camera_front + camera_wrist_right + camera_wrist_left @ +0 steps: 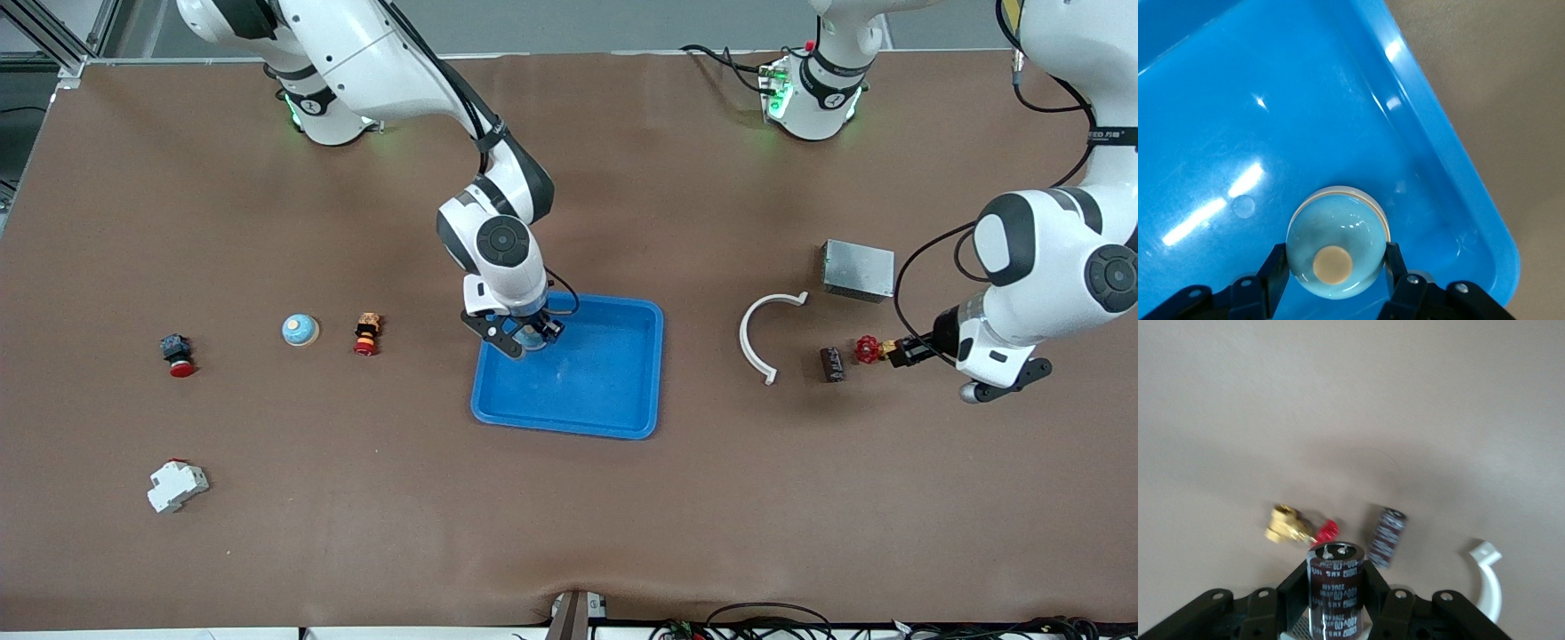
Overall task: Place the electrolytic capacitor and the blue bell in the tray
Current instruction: 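Lower the bell into the tray while the left gripper carries the capacitor over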
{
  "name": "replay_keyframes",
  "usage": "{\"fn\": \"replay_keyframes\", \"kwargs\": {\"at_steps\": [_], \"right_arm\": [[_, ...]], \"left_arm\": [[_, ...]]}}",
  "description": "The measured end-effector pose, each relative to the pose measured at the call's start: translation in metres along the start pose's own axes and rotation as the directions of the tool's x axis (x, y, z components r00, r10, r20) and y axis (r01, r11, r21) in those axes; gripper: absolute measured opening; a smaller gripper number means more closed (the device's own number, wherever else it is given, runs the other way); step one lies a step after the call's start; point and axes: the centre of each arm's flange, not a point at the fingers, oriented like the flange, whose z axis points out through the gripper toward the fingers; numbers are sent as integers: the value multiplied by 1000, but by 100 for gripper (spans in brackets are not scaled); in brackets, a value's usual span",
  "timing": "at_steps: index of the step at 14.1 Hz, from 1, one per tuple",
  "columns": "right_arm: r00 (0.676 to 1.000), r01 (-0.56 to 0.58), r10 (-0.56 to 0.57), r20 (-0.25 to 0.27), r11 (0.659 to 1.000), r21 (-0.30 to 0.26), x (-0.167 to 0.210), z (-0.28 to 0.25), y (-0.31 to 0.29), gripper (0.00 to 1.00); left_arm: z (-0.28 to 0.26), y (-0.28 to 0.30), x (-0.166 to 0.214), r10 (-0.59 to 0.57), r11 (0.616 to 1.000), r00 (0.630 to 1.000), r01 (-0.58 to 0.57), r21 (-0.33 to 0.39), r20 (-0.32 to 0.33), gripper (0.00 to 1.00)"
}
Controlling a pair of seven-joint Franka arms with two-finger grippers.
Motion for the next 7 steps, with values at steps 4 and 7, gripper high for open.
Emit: {"fn": "replay_keyframes", "kwargs": {"at_steps": [4,7], "right_arm": [[1000,0,0,-9,1000,-3,4,1,1,63],[1000,1,-1,-12,1000,0,5,6,1,63]], "left_arm": [[-18,54,-35,-71,997,997,71,-3,28,35],[-19,98,-62,-117,993,992,117,-3,38,35]]}}
